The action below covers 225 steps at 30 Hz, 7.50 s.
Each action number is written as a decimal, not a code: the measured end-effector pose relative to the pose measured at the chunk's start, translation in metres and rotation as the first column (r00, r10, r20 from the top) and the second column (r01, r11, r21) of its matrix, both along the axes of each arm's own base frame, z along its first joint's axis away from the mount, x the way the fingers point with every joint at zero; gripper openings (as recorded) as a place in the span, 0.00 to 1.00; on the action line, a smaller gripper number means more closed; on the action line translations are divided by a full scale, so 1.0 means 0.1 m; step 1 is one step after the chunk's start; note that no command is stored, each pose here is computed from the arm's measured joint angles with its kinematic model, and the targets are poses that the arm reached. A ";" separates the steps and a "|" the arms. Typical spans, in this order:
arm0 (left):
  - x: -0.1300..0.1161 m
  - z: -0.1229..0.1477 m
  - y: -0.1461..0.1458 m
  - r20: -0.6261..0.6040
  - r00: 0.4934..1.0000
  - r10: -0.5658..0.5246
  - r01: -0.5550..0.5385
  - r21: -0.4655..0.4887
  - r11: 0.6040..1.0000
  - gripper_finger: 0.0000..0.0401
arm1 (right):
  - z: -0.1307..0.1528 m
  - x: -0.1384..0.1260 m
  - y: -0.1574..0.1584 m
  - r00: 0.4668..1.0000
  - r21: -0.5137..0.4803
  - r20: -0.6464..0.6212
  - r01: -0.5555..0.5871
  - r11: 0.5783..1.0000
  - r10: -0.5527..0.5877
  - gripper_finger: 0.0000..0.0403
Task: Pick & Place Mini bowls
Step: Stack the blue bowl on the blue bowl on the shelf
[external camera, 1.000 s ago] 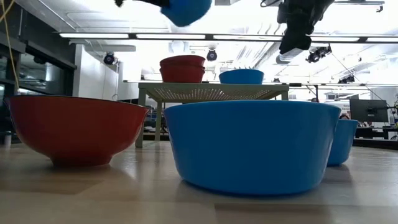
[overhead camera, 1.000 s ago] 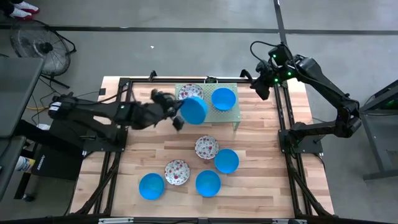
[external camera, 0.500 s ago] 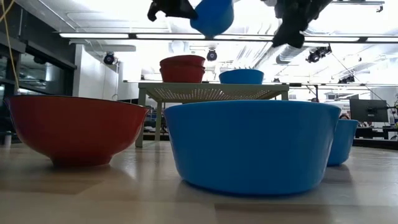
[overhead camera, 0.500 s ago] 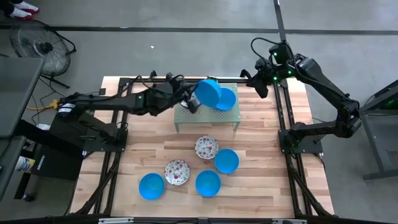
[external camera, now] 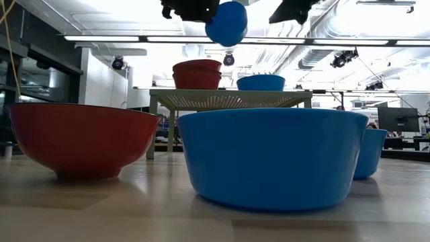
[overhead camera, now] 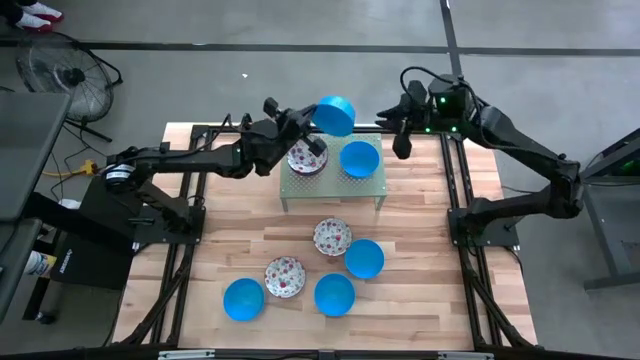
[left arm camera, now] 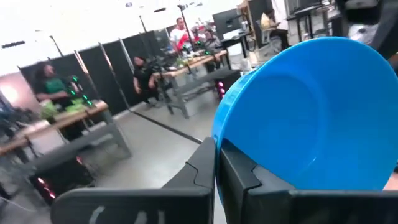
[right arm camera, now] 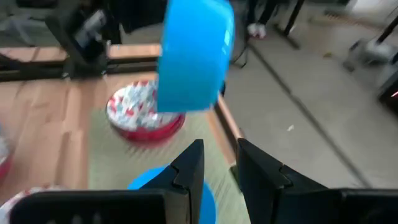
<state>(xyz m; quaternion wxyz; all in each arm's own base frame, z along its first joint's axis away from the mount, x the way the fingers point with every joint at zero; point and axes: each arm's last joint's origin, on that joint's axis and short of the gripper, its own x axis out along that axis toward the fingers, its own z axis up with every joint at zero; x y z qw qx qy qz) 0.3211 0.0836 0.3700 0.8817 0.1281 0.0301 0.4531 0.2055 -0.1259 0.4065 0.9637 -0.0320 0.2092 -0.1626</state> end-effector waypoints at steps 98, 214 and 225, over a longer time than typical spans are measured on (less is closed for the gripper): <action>-0.60 0.73 0.13 -0.502 0.859 -0.095 0.275 0.297 0.914 0.53 | 0.00 0.17 -0.33 0.911 0.150 -0.207 0.389 0.909 -0.356 0.00; -1.76 -1.67 -0.38 0.430 0.818 -0.382 0.477 -0.137 0.868 0.53 | -0.39 0.33 -0.62 0.949 0.541 -0.302 0.245 0.805 -0.086 0.00; -1.78 -1.63 -0.39 0.440 0.797 -0.414 0.506 -0.113 0.855 0.53 | -0.39 0.32 -0.63 0.950 0.542 -0.302 0.242 0.805 -0.083 0.00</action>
